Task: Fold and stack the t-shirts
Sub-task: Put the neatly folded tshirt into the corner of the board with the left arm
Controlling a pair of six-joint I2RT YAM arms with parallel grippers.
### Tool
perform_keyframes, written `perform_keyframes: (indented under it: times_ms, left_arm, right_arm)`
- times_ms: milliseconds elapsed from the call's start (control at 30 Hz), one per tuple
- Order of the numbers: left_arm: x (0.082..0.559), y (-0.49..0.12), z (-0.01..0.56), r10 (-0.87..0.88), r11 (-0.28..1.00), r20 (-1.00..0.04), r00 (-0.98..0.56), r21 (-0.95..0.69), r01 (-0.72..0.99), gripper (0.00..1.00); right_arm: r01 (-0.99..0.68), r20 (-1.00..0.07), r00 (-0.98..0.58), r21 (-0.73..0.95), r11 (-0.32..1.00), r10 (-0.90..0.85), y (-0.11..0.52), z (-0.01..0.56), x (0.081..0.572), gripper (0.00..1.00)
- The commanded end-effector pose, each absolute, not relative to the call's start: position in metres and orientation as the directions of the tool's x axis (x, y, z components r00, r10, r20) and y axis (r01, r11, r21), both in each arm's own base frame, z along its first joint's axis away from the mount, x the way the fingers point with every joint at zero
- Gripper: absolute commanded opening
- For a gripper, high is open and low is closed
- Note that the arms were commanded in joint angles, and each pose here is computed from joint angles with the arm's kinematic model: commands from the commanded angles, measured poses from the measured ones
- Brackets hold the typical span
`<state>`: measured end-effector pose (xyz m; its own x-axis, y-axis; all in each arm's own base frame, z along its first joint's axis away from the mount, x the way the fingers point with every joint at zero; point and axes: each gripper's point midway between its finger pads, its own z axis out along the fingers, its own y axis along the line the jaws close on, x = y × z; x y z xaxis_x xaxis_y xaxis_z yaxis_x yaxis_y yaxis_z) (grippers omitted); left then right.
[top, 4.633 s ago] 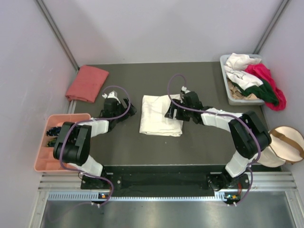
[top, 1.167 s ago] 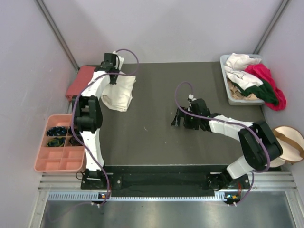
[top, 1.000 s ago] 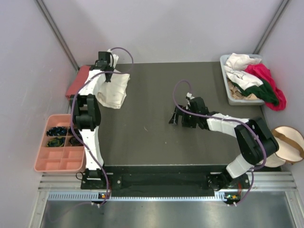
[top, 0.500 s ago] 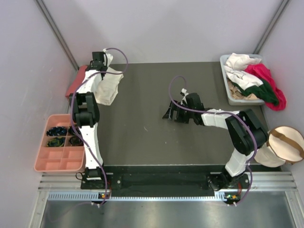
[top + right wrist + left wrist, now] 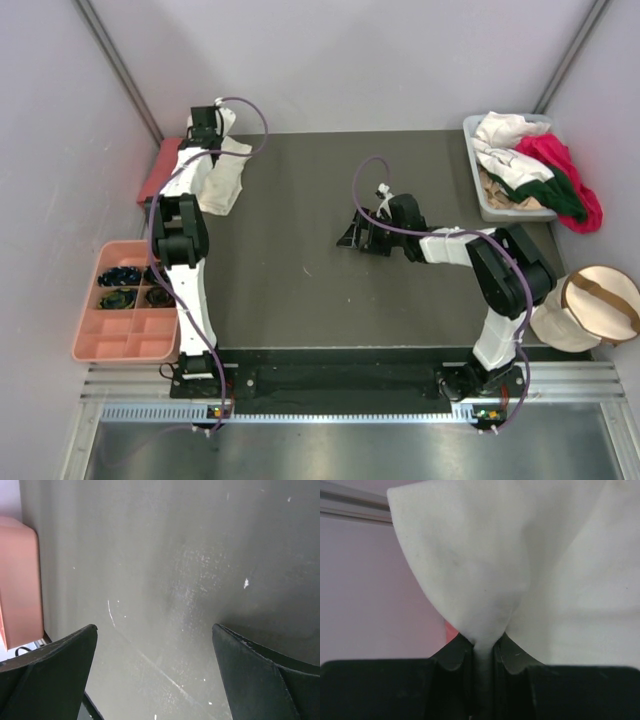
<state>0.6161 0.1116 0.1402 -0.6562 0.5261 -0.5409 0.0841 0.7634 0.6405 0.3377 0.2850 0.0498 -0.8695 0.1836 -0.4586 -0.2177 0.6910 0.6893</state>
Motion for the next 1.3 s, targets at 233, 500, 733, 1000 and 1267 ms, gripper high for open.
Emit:
perform_keyframes:
  times_ms: [233, 500, 733, 1000, 1267]
  left_arm:
    - [0.615, 0.141, 0.265, 0.551, 0.666, -0.641, -0.535, 0.724, -0.180, 0.00]
    - [0.610, 0.144, 0.271, 0.563, 0.651, -0.625, -0.541, 0.739, -0.175, 0.00]
    - [0.606, 0.132, 0.275, 0.551, 0.704, -0.662, -0.508, 0.696, -0.143, 0.00]
    - [0.609, 0.133, 0.272, 0.561, 0.680, -0.654, -0.508, 0.714, -0.169, 0.00]
    - [0.617, 0.150, 0.254, 0.567, 0.600, -0.631, -0.531, 0.757, -0.259, 0.00]
  right_arm:
    - [-0.087, -0.311, -0.938, 0.639, 0.765, 0.153, 0.268, -0.008, 0.312, 0.99]
    - [-0.084, -0.294, -0.945, 0.648, 0.757, 0.147, 0.270, -0.013, 0.310, 0.99]
    - [-0.083, -0.291, -0.945, 0.652, 0.754, 0.147, 0.272, -0.014, 0.311, 0.99]
    - [-0.078, -0.281, -0.948, 0.656, 0.751, 0.147, 0.272, -0.016, 0.308, 0.99]
    - [-0.080, -0.274, -0.952, 0.654, 0.752, 0.137, 0.273, -0.021, 0.310, 0.99]
